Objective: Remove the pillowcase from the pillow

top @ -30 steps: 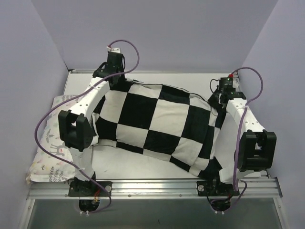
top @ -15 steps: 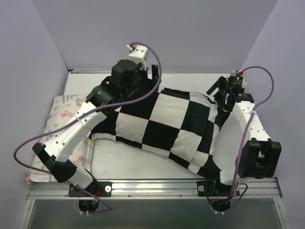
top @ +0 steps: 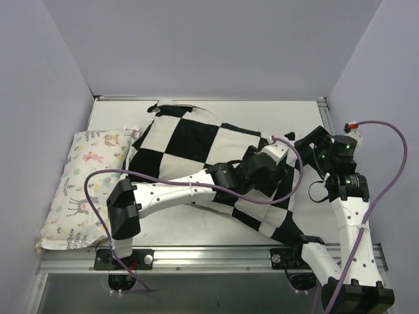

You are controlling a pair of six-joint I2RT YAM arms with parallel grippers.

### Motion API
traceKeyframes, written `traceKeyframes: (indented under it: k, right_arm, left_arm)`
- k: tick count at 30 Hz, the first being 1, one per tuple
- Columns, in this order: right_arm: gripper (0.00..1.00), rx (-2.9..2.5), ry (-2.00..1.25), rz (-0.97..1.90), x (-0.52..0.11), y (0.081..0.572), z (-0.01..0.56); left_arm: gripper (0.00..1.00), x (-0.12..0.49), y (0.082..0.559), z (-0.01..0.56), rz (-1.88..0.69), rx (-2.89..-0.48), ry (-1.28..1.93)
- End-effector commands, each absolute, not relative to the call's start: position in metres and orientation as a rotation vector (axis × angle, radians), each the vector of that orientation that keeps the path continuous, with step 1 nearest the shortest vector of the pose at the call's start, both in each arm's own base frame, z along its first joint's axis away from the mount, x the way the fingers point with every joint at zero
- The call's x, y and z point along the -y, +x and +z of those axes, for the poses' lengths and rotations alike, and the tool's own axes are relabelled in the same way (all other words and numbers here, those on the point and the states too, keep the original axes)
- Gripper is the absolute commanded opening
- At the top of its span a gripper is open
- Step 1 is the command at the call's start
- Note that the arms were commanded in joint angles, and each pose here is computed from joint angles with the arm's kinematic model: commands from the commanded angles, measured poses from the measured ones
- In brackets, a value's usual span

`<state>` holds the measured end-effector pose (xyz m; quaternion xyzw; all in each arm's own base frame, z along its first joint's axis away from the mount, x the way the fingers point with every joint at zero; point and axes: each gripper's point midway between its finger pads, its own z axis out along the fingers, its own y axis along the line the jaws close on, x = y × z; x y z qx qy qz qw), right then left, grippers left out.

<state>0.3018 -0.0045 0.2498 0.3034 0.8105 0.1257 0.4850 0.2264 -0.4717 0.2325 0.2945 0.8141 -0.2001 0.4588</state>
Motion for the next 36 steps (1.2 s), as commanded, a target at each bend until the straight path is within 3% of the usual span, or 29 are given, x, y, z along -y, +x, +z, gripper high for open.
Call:
traceKeyframes:
  k: [1, 14, 28, 30, 36]
  right_arm:
    - [0.92, -2.059, 0.780, 0.320, -0.001, 0.281, 0.212]
    - [0.92, -2.154, 0.807, 0.436, -0.022, 0.263, 0.154]
    - [0.93, -2.102, 0.825, 0.379, -0.007, 0.266, 0.162]
    - [0.93, -2.110, 0.823, 0.385, -0.008, 0.266, 0.161]
    - [0.93, -2.133, 0.805, 0.400, -0.011, 0.266, 0.156]
  left_arm:
    - [0.93, 0.492, 0.223, 0.269, -0.572, -1.910, 0.641]
    - [0.91, 0.494, 0.219, 0.230, -0.491, -1.952, 0.658]
    - [0.95, 0.505, 0.220, 0.208, -0.411, -1.977, 0.701]
    - [0.92, 0.498, 0.229, 0.205, -0.333, -1.979, 0.659]
    - [0.67, 0.475, 0.242, 0.217, -0.259, -1.953, 0.505]
